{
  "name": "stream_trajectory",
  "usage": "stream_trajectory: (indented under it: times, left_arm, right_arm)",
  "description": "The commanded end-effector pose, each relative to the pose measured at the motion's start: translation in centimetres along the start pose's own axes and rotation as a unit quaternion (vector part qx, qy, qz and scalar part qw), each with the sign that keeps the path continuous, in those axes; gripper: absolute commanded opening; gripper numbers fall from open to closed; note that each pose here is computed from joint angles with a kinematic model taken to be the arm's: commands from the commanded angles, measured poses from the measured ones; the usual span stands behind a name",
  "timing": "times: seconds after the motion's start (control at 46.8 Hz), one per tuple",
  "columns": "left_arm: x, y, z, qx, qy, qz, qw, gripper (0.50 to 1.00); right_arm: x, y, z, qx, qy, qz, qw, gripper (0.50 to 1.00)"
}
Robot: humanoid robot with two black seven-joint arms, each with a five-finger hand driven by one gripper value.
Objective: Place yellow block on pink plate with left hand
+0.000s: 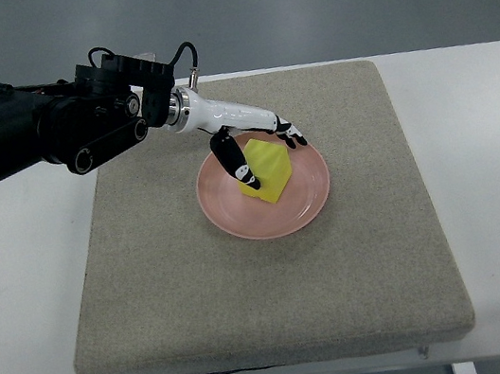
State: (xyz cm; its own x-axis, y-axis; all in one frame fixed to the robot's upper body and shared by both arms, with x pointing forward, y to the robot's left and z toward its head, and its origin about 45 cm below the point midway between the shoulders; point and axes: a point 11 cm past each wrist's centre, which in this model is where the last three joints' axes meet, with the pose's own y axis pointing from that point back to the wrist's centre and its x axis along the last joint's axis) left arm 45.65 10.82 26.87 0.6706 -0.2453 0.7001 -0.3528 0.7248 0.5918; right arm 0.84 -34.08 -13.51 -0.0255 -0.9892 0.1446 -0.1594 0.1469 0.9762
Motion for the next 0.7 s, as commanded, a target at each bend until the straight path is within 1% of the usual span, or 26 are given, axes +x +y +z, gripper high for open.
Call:
stream_trajectory:
  times: [0.0, 0.235, 0.449, 0.577, 0.683]
  left_arm:
    - [0.0, 0.0, 0.0, 0.001, -0.001, -0.001, 1.0, 0.943]
    - [0.6, 0.3, 0.1, 0.001, -0.004, 0.005, 1.0, 0.951]
    - [2.9, 1.5, 0.3, 0.008, -0.018, 0.026, 0.999, 0.951]
    - [3.8, 2.5, -0.6, 0.022, -0.016, 0.042, 0.999, 0.951]
    - [4.5, 3.7, -2.5, 0.049, -0.014, 0.061, 0.997, 0.951]
  right_arm:
    - [0.0, 0.0, 0.1, -0.001, 0.0, 0.0, 1.0, 0.924]
    - [0.0, 0.0, 0.1, -0.001, 0.0, 0.0, 1.0, 0.924]
    - [0.0, 0.0, 0.0, 0.0, 0.0, 0.0, 1.0, 0.924]
    - [0.0, 0.0, 0.1, -0.001, 0.0, 0.0, 1.0, 0.924]
    - [0.0, 0.0, 0.0, 0.0, 0.0, 0.0, 1.0, 0.924]
